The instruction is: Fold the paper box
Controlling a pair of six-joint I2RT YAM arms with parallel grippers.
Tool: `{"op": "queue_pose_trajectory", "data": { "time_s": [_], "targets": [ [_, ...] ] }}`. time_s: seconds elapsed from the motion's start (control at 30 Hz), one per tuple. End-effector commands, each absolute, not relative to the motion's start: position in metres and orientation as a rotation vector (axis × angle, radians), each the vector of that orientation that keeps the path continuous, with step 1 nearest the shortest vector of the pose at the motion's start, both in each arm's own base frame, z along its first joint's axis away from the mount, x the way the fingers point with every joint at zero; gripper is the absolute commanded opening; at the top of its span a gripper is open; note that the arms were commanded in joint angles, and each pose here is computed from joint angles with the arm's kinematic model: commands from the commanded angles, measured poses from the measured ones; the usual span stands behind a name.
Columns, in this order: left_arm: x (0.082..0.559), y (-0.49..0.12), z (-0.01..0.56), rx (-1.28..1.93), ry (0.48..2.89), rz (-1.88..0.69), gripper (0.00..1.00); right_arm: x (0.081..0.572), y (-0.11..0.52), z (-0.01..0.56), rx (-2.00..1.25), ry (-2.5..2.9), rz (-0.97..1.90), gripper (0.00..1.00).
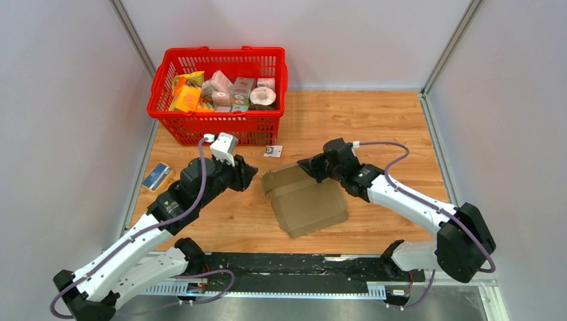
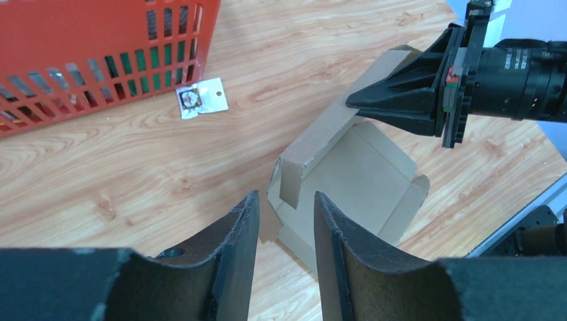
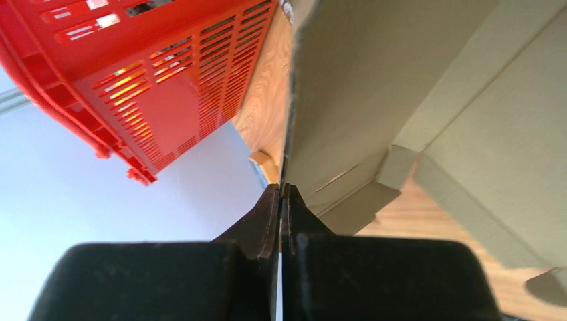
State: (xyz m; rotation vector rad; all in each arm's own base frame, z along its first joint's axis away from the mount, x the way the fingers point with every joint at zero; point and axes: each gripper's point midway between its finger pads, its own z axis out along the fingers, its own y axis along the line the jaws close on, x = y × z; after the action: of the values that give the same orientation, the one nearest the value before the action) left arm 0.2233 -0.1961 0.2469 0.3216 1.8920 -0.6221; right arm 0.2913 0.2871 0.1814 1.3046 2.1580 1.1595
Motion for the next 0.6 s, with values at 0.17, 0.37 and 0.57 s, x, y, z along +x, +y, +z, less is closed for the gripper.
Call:
{"op": "queue_pose_trajectory", "data": {
  "time_s": [0.17, 0.37, 0.57],
  "targets": [
    [0.22, -0.208, 0.198, 0.272, 2.023, -0.686, 0.36, 0.297, 0.281, 0.185, 0.963, 1.922, 1.319, 0.0],
    [0.225, -0.203, 0.175, 0.277, 2.098, -0.595, 0.49, 0.297, 0.29, 0.168, 0.948, 1.94, 1.36, 0.0],
    [0.225, -0.185, 0.147, 0.234, 2.189, -0.482, 0.47, 0.298, 0.292, 0.156, 0.925, 1.966, 1.338, 0.0]
  ]
}}
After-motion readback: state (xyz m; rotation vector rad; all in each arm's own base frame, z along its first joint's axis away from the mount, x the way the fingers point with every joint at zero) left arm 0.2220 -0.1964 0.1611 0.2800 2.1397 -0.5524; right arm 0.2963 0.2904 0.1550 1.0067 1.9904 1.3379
